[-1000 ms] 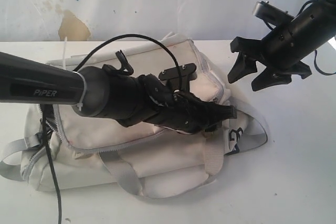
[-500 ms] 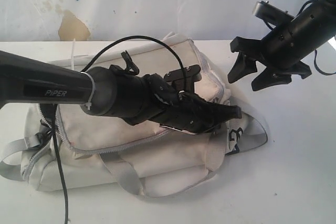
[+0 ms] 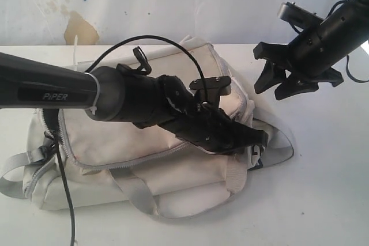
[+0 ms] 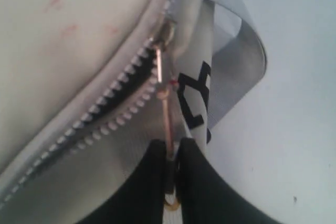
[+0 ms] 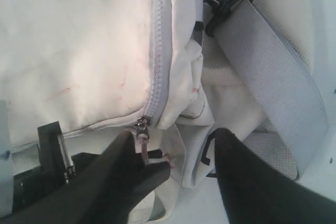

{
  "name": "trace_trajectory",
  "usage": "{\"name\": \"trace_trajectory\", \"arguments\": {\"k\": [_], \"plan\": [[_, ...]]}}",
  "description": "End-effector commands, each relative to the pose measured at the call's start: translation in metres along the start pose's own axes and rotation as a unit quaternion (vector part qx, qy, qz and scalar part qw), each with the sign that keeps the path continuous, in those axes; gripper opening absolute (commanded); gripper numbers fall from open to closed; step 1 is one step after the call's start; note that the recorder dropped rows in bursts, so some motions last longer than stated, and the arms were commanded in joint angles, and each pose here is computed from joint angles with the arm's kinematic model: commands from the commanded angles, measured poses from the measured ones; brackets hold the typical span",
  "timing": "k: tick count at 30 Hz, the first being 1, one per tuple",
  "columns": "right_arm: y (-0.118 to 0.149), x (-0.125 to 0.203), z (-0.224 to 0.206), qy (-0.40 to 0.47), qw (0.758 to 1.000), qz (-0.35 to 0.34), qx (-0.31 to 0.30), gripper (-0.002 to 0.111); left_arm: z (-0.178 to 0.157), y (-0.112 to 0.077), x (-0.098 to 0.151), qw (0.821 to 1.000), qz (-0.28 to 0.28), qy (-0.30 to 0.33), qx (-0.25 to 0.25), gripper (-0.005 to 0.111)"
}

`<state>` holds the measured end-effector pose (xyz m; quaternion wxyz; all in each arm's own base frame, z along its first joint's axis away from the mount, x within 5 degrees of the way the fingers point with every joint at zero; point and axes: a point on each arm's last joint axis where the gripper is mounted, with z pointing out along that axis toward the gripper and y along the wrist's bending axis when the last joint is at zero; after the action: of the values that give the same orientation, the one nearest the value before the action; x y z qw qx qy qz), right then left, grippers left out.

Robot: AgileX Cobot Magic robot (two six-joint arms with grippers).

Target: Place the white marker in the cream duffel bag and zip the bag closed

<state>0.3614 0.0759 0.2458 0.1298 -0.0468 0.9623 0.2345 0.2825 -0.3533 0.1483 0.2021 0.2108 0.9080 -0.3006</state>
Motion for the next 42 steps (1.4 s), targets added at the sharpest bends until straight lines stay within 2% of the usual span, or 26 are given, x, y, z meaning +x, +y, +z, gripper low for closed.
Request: {"name": "trace_trajectory", "arguments": {"k": [1, 4, 8, 13, 20, 26, 28, 30, 35, 38, 42], "plan": [[-0.007, -0.002, 0.008, 0.009, 1.0, 0.009, 0.0, 0.044, -0.021, -0.009, -0.004, 0.998, 0.059, 0.022, -0.006, 0.0], [-0.005, -0.004, 0.017, 0.01, 0.999, 0.03, -0.034, 0.044, -0.03, -0.01, -0.005, 0.996, 0.08, 0.032, -0.015, 0.0], [0.001, -0.01, 0.023, -0.014, 0.996, 0.024, -0.085, 0.044, -0.035, -0.011, -0.004, 0.994, 0.097, 0.042, -0.021, 0.0], [-0.003, -0.013, 0.035, -0.021, 0.997, 0.019, -0.071, 0.052, -0.037, -0.012, -0.005, 0.994, 0.097, 0.043, -0.019, 0.0], [-0.004, -0.012, 0.053, -0.008, 0.997, 0.025, -0.07, 0.052, -0.037, -0.013, -0.006, 0.994, 0.098, 0.04, -0.019, 0.0], [0.003, -0.011, 0.058, -0.007, 0.998, 0.002, -0.069, 0.051, -0.037, -0.013, -0.006, 0.994, 0.098, 0.04, -0.019, 0.0], [0.003, -0.011, 0.058, -0.007, 0.998, 0.0, -0.065, 0.047, -0.037, -0.013, -0.005, 0.994, 0.098, 0.044, -0.018, 0.0], [0.001, -0.011, 0.058, -0.01, 0.998, -0.005, -0.058, 0.038, -0.037, -0.013, -0.005, 0.994, 0.098, 0.047, -0.018, 0.0], [-0.002, -0.011, 0.058, -0.007, 0.999, -0.016, -0.044, 0.002, -0.04, -0.013, -0.002, 0.992, 0.108, 0.067, -0.018, 0.0], [-0.007, -0.013, 0.056, -0.017, 0.999, -0.01, -0.039, 0.0, -0.048, -0.014, 0.0, 0.987, 0.132, 0.087, -0.025, 0.0], [-0.011, -0.015, 0.054, -0.026, 0.999, -0.001, -0.035, 0.0, -0.068, -0.019, -0.006, 0.984, 0.155, 0.081, -0.038, 0.0]]}}
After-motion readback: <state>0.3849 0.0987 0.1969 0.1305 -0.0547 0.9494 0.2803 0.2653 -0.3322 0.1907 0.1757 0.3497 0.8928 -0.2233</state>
